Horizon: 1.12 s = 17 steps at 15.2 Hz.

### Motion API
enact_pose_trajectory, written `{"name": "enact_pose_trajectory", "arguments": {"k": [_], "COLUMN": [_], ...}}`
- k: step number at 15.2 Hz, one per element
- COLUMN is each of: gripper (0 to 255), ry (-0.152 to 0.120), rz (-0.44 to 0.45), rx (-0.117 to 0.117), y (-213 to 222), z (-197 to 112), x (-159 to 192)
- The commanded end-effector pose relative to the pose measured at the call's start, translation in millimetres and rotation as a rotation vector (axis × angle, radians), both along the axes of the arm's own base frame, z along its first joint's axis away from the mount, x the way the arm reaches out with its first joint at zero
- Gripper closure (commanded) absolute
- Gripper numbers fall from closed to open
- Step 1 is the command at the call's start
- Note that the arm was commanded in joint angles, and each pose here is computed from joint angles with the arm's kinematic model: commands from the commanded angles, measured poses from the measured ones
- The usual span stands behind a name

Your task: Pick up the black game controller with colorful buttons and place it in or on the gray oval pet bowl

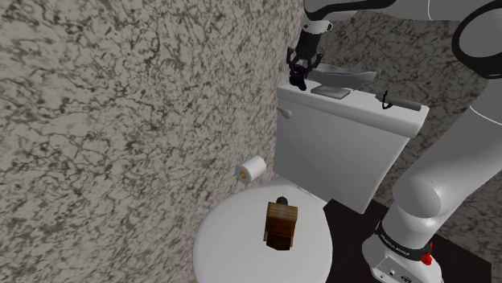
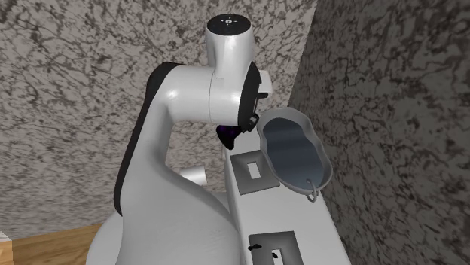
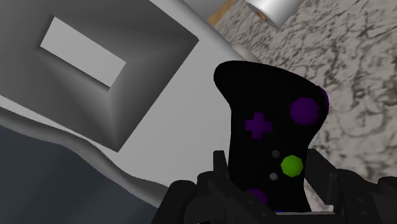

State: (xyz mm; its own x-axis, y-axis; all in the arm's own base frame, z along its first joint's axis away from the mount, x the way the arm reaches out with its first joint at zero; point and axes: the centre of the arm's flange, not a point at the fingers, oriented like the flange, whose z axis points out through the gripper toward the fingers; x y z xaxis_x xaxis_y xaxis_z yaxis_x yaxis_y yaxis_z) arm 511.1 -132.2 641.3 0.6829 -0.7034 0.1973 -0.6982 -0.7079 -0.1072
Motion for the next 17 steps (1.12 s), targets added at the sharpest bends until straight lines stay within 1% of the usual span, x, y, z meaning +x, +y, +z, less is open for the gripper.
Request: {"name": "enact_pose_trajectory", "arguments": {"k": [1, 17], "gripper": [255, 255], "ry": [0.000, 0.000], "rz": [0.000, 0.000], "rx": [0.000, 0.000], "y": [0, 0], "z": [10, 94], "x": [0, 0]}}
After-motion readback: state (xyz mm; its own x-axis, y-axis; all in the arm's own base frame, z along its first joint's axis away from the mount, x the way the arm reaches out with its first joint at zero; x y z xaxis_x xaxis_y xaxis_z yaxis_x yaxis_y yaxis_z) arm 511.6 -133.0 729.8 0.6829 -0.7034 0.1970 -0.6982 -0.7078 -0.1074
